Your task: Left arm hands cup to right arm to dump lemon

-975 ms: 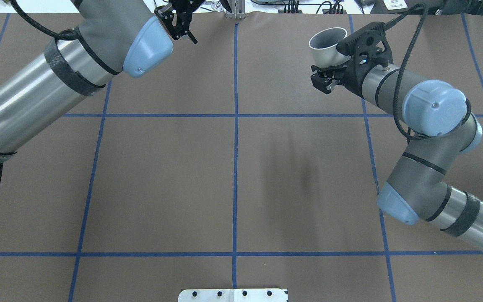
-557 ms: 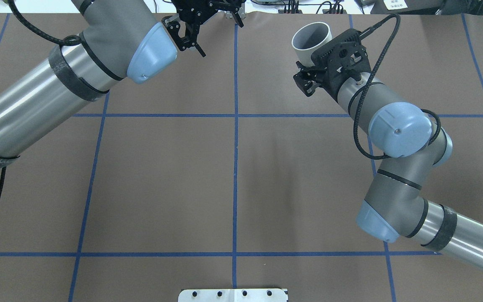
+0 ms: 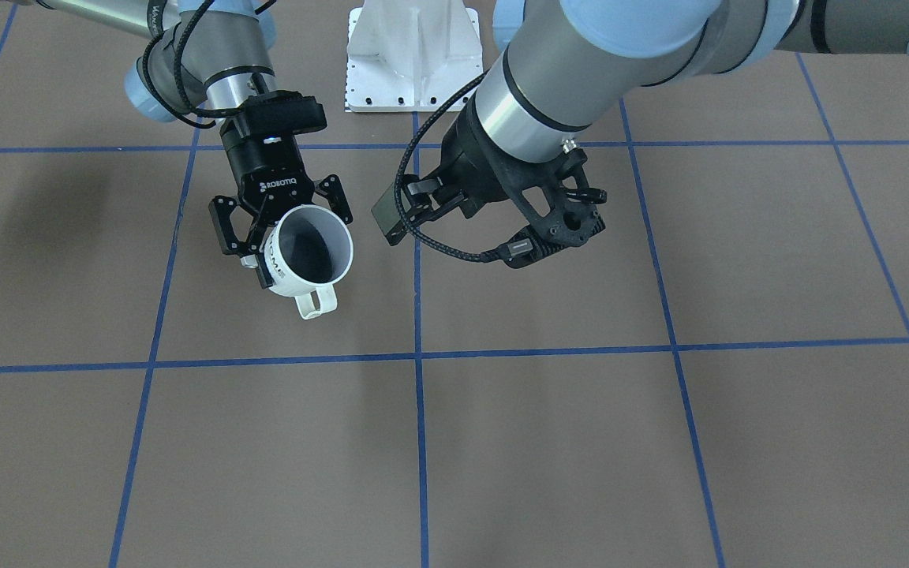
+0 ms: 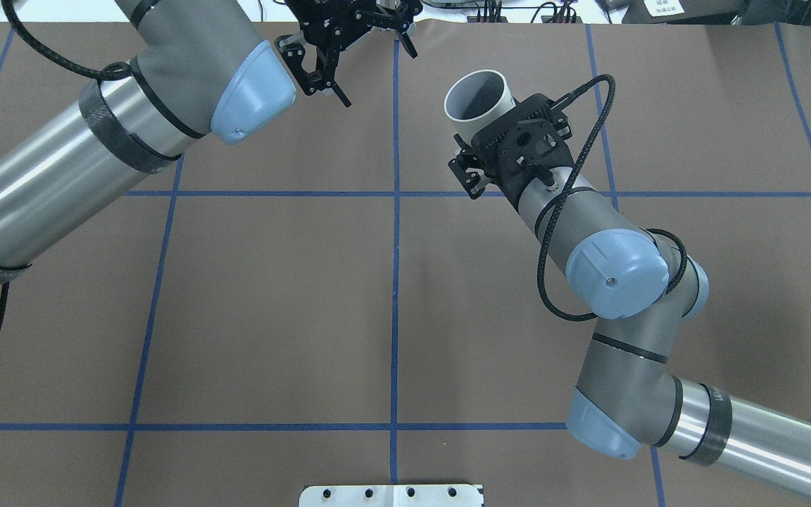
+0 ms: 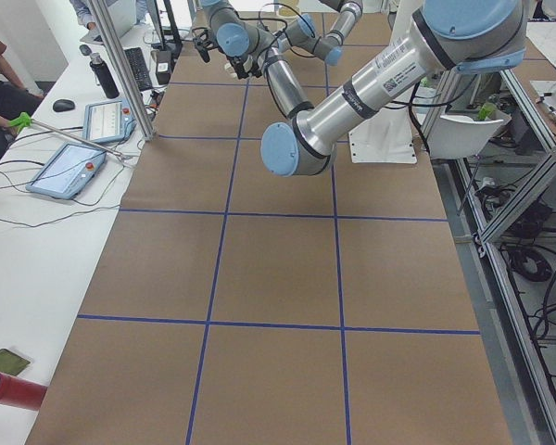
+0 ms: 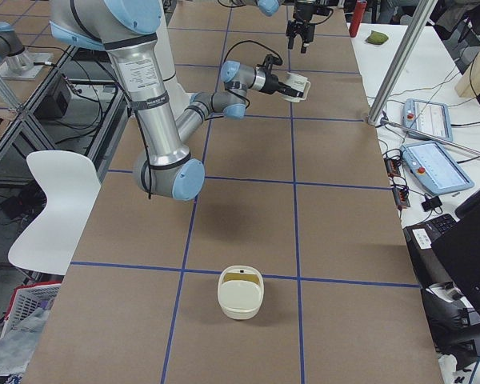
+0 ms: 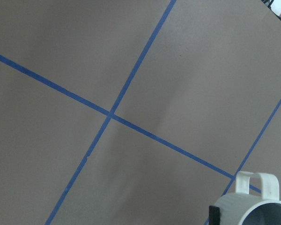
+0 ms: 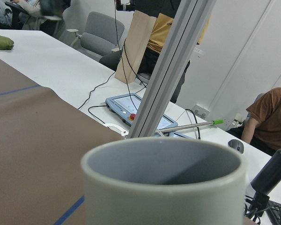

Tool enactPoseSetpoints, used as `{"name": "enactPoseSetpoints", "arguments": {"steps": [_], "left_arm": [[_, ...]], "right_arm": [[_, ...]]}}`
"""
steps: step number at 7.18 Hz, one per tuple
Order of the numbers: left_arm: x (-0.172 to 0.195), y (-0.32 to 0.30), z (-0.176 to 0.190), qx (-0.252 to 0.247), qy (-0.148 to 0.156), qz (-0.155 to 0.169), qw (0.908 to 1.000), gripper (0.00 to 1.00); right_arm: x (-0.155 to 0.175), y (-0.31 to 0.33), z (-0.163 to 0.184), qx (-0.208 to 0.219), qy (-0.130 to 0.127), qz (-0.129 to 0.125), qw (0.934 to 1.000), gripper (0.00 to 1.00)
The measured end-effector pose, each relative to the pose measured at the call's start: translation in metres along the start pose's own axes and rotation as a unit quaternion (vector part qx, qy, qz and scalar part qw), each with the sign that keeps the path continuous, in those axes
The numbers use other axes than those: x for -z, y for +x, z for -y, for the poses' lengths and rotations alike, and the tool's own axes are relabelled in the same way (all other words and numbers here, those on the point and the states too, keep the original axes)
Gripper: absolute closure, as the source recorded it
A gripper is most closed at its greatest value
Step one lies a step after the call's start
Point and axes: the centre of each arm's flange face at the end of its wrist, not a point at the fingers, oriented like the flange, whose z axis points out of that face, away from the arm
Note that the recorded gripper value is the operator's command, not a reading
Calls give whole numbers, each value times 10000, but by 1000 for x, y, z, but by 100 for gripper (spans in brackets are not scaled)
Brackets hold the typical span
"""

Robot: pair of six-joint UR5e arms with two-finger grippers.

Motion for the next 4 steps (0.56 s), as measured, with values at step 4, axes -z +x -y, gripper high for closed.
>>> {"name": "enactPoseSetpoints", "arguments": {"steps": [4], "left_arm": [[-21,1,-18,-98,-171,70,9998,17]], "right_arm": [[15,-25,15,-103,86,250,9996,97]]}}
